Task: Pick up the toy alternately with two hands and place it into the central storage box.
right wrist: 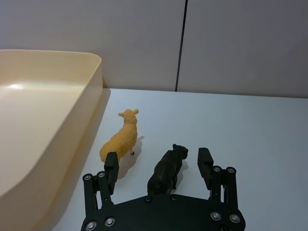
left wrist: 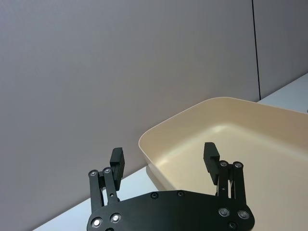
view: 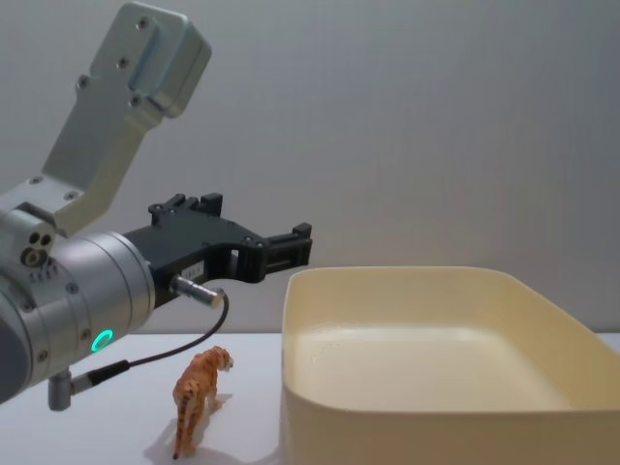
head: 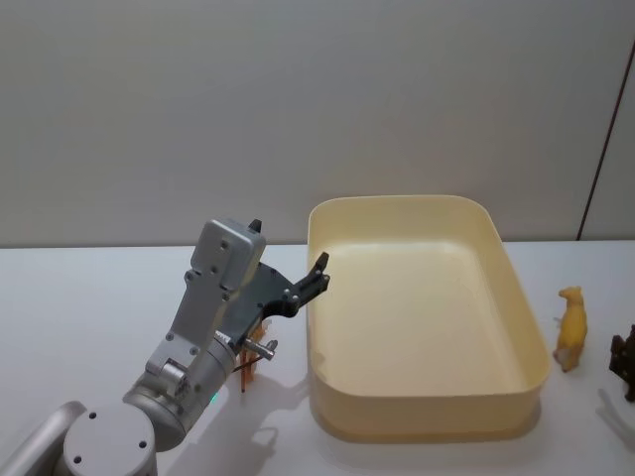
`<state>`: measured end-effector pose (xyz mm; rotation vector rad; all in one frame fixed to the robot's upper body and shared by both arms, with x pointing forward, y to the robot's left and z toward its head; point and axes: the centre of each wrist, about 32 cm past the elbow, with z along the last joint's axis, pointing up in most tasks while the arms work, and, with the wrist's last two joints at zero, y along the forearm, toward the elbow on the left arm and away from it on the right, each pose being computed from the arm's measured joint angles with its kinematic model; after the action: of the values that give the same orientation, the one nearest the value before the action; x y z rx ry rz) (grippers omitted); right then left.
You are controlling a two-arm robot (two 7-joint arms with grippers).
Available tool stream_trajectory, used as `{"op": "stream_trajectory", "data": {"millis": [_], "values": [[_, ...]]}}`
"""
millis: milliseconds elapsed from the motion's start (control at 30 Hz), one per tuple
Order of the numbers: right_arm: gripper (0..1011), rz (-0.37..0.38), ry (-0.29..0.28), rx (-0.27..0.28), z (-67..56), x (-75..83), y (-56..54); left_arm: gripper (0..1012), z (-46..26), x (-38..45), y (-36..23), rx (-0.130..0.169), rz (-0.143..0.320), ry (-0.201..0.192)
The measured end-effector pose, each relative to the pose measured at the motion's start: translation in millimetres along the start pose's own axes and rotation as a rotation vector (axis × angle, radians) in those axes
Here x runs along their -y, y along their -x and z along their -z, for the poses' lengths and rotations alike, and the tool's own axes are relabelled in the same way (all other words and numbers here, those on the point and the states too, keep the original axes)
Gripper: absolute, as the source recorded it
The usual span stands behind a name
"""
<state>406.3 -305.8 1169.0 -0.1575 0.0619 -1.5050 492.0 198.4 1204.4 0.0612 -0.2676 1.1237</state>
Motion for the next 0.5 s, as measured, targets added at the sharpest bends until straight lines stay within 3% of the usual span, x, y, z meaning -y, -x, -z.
{"op": "stream_trajectory", "data": {"millis": [500], "values": [[1001,0.015,0.069,0.008,11.5,-18.9,1.9,1001,0.0,0.0,0.0,0.000,0.000,0.000]]}}
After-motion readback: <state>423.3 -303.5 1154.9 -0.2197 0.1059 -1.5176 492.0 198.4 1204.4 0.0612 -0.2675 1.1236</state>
